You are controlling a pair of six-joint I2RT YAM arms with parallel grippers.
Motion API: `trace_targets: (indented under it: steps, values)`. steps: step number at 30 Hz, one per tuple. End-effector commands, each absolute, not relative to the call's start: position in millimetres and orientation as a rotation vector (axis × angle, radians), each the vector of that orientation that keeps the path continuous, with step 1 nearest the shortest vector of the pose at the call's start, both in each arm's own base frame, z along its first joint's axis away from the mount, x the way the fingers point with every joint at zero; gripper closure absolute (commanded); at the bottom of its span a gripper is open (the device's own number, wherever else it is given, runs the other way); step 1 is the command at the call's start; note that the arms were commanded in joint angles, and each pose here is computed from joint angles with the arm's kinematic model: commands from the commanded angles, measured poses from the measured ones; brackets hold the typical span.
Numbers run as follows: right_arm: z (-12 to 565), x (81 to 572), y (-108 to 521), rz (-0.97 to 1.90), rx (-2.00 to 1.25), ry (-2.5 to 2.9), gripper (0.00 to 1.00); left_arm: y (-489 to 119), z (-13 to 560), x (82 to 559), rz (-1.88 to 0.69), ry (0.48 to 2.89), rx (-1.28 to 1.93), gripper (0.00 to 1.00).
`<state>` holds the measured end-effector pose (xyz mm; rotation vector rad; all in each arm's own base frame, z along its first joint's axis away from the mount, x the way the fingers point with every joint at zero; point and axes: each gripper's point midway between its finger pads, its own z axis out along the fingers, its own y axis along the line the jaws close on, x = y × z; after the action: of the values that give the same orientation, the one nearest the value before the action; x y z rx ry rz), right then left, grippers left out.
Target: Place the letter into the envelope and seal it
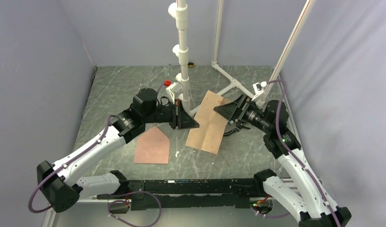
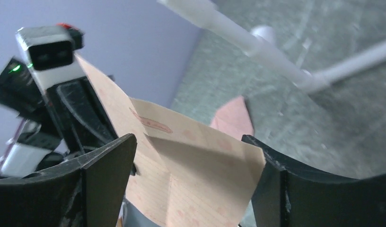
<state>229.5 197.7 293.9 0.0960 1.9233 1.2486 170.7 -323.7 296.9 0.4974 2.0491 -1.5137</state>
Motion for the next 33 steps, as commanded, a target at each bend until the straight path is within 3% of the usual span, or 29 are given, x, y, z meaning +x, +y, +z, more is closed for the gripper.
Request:
trace_targets:
  steps: [1,11,14,18,19,28,33]
  values:
    - [377,204,204,1.363,-0.115,1.629,0.21,-318,364,150,-1.643,1.920,0.651,0.97]
    - [432,172,206,1.377,-0.351,1.431,0.62,-305,391,149,-1.729,1.949,0.662,0.98]
    - [444,168,206,1.366,-0.392,1.388,0.58,-295,392,158,-1.704,1.947,0.622,0.98]
    - [452,160,209,1.386,-0.459,1.343,0.33,-285,389,176,-1.693,1.976,0.540,0.98]
    - [452,158,211,1.398,-0.484,1.337,0.30,-284,388,180,-1.692,1.987,0.517,0.98]
    - [421,139,231,1.548,-0.778,1.468,0.28,-280,388,199,-1.705,1.976,0.480,0.97]
    - [412,147,232,1.512,-0.775,1.552,0.29,-284,395,202,-1.736,1.933,0.527,0.98]
